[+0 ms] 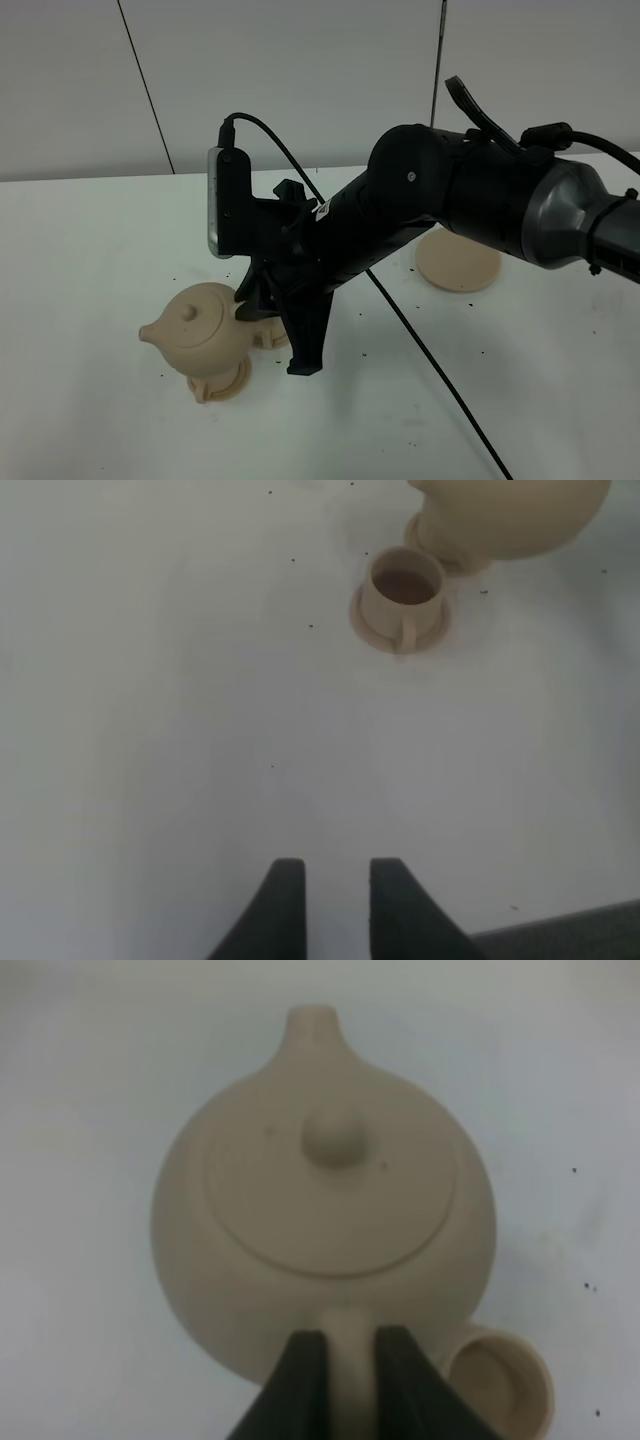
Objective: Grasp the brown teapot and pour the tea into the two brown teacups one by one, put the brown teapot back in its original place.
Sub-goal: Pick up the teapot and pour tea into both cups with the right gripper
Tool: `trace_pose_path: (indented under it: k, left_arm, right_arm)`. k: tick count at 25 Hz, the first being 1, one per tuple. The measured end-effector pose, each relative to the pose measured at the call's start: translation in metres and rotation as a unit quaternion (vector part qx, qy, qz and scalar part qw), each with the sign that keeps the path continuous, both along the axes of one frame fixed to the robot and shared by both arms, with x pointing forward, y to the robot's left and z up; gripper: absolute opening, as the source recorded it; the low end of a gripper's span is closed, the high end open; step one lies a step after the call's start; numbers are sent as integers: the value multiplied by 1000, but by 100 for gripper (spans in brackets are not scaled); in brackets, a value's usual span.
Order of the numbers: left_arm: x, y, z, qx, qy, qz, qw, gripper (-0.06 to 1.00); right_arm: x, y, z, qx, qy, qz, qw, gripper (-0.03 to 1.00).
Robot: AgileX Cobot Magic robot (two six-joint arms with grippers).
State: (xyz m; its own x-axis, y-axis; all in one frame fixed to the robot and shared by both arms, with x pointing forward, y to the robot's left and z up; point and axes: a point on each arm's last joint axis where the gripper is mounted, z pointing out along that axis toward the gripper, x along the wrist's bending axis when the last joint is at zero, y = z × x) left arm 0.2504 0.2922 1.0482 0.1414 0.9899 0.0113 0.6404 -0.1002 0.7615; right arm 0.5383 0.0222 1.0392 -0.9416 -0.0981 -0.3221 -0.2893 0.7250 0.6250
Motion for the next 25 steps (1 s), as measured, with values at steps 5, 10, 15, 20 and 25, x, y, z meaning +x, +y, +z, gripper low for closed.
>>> trace_pose_path:
  k: [5,10,15,20,25]
  left_arm:
    - [0,0,0,0,0,0,1000,23]
    - [0,0,0,0,0,0,1000,23]
    - [0,0,0,0,0,0,1000,23]
    - [0,0,0,0,0,0,1000,23]
    - [0,0,0,0,0,0,1000,23]
  right_arm:
    - [6,2,-14,-2,10,3,1000,10]
    - [11,1,-17,0,3,4,1000,10]
    - [18,-5,-15,8,-3,-4,1000,10]
    - [33,-19,-13,23,-9,-18,1000,10]
    - [51,-34,-18,38,-10,-36,999,10]
